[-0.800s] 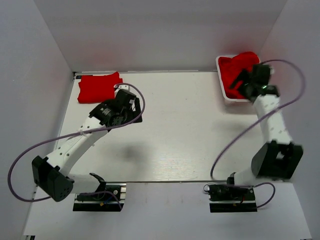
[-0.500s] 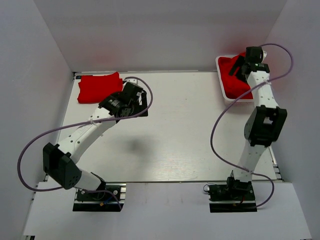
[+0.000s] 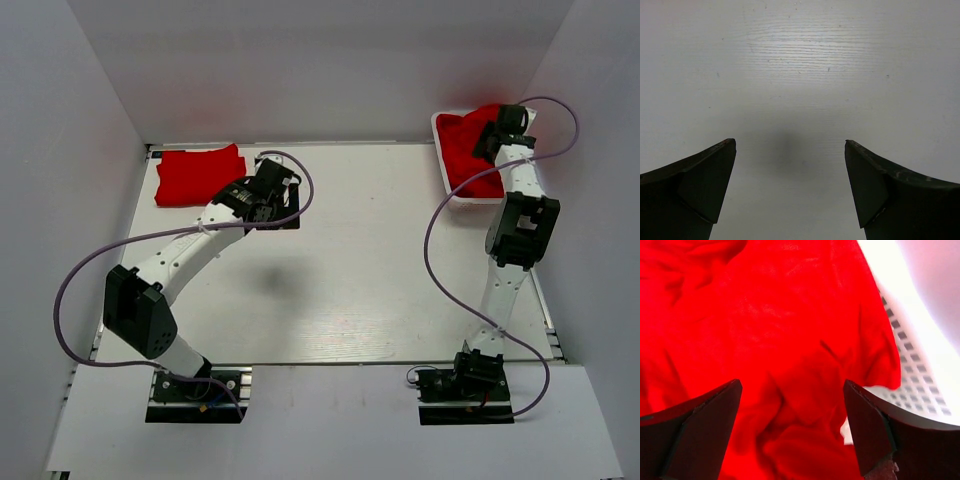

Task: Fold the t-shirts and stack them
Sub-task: Grab crumpled tshirt from bin with the right arm

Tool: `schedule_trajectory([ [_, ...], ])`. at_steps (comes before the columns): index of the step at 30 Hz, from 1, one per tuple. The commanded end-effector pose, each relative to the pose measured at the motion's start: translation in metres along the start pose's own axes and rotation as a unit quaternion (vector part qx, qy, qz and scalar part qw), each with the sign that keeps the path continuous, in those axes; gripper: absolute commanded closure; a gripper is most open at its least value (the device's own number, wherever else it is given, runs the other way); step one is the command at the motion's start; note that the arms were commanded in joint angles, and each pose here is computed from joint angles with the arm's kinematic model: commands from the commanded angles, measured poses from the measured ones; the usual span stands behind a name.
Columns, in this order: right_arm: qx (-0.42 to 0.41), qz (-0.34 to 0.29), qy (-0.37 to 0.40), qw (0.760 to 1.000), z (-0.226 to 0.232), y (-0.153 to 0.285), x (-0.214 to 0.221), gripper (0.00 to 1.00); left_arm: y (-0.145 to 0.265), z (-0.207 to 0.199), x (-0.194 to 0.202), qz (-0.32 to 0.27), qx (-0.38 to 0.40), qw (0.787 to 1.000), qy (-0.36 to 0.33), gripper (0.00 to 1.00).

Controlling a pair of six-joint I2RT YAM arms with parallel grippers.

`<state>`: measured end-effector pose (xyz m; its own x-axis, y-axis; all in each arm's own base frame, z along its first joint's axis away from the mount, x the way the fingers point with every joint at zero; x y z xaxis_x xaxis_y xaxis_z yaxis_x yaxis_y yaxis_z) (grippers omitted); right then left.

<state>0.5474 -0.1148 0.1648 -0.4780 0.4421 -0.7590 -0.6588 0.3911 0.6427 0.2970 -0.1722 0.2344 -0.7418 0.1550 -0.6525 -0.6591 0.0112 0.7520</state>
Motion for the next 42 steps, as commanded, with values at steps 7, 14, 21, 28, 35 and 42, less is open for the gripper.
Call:
schedule_trajectory([
  [7,0.017,-0.034,0.030,0.999,0.002,-0.036,0.006,0.34,-0.008,0.001,-0.018,-0.010,-0.003,1.000,0.009,0.00],
  [14,0.003,-0.070,0.013,0.997,0.007,-0.022,-0.014,1.00,-0.011,0.004,-0.016,-0.001,-0.009,1.000,0.010,0.00],
  [21,-0.033,-0.153,-0.003,0.988,0.015,0.037,-0.075,1.00,-0.010,0.005,-0.014,-0.006,-0.007,1.000,0.016,0.00],
  [28,-0.109,-0.213,-0.014,0.971,0.023,0.113,-0.124,1.00,-0.003,0.006,-0.014,-0.025,0.003,0.999,0.024,0.00],
  [35,-0.164,-0.274,-0.025,0.947,0.025,0.181,-0.161,1.00,0.009,0.010,-0.016,-0.040,0.008,0.999,0.029,0.00],
  [42,-0.303,-0.441,-0.061,0.842,0.036,0.307,-0.230,1.00,0.019,0.011,-0.018,-0.055,0.017,0.998,0.040,0.00],
])
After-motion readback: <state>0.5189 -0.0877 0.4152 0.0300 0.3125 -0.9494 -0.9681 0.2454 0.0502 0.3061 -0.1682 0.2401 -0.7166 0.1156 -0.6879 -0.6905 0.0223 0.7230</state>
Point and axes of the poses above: each gripper's point midway between its finger pads, its own y axis back along the fingers, its own z axis along the line the jaws close on, x = y × z, the point moved 7 cm from there along y, back along the fingers, and after that the axes turned 9 degrees about -y, right-handed, at the moved point
